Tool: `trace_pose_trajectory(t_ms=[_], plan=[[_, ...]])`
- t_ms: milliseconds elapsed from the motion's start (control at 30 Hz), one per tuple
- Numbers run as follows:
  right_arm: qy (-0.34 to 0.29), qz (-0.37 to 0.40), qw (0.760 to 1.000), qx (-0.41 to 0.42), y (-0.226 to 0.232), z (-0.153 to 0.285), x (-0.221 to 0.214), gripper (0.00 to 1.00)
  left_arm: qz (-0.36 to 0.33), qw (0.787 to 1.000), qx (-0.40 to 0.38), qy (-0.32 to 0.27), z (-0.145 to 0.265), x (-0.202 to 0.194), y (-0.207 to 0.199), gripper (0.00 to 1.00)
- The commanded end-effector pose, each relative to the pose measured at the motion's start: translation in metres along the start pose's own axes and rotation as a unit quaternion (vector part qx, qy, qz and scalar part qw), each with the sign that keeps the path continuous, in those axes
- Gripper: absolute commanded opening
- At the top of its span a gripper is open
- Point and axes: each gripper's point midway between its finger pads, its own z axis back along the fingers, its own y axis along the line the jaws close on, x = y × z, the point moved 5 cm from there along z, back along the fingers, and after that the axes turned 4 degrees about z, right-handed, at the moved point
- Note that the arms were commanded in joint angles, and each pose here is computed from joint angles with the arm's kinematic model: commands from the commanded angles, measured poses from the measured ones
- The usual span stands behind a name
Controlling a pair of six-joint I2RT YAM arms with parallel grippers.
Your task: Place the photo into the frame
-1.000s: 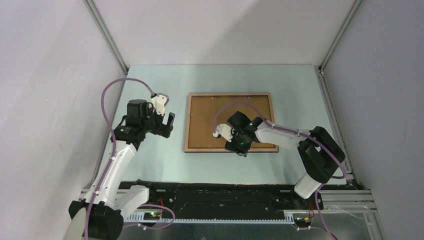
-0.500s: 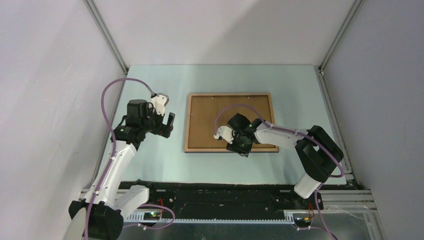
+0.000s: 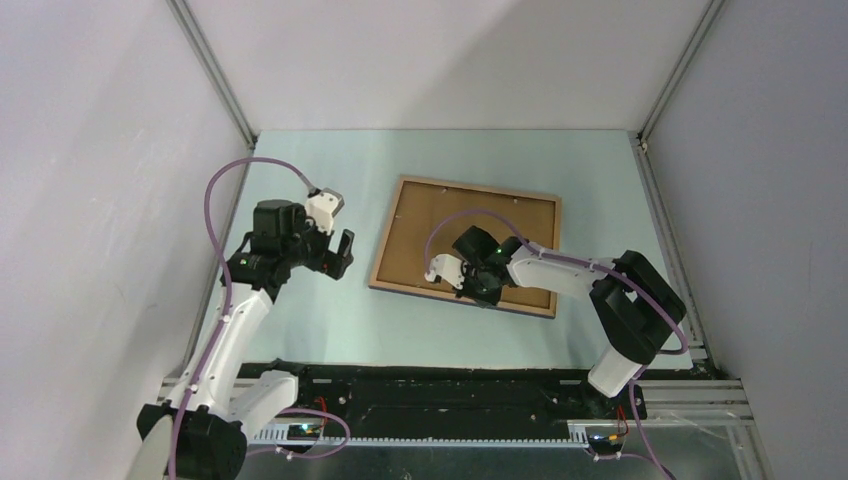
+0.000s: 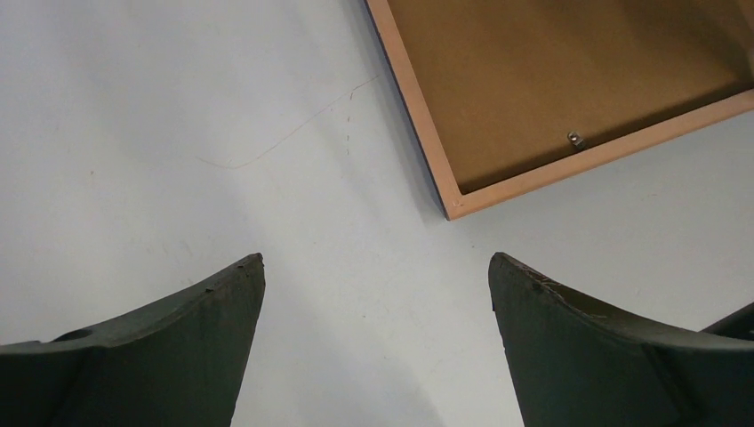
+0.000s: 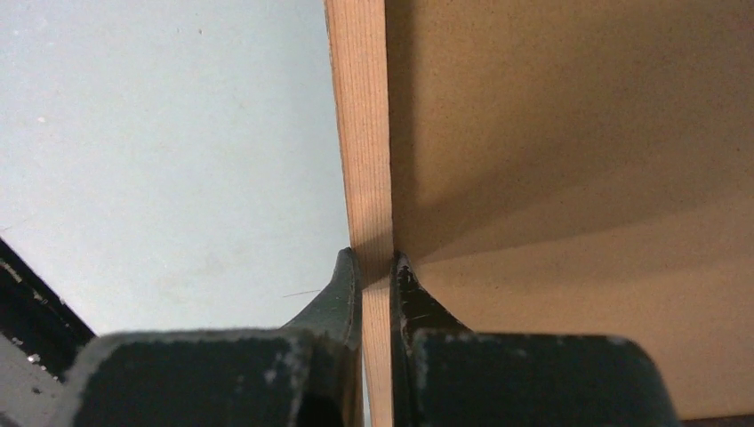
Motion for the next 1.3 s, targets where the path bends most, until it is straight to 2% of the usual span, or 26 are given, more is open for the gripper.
trace_pose_trajectory(t_ms=[0, 133, 267, 467, 633, 833, 1000, 1267], plan=[[-0.017, -0.014, 1.000, 0.010, -0.003, 0.025, 0.013, 0.00, -0.051, 0.997, -0.030, -0.054, 0.013, 0.021, -0.009, 1.00], [-0.029, -0.003, 0.999, 0.021, -0.006, 0.046, 0.023, 0.00, -0.089, 0.992, -0.040, -0.086, 0.026, 0.034, -0.020, 1.00], [-0.044, -0.006, 0.998, 0.046, -0.008, 0.066, 0.030, 0.00, -0.168, 0.978, -0.043, -0.113, 0.038, 0.042, -0.036, 1.00], [-0.072, -0.016, 0.995, 0.067, -0.018, 0.094, 0.047, 0.00, -0.270, 0.956, -0.015, -0.116, 0.042, 0.056, -0.053, 1.00], [-0.084, -0.032, 0.992, 0.088, -0.022, 0.110, 0.052, 0.00, -0.362, 0.927, -0.002, -0.097, 0.033, 0.064, -0.071, 1.00], [-0.112, -0.058, 0.985, 0.120, -0.028, 0.132, 0.061, 0.00, -0.461, 0.882, -0.066, -0.077, 0.014, 0.048, -0.113, 1.00], [-0.132, -0.069, 0.978, 0.145, -0.029, 0.149, 0.068, 0.00, -0.493, 0.864, -0.085, -0.052, -0.008, 0.051, -0.135, 0.98], [-0.146, -0.093, 0.968, 0.183, -0.033, 0.168, 0.066, 0.00, -0.524, 0.845, -0.099, -0.039, -0.034, 0.066, -0.160, 0.90]])
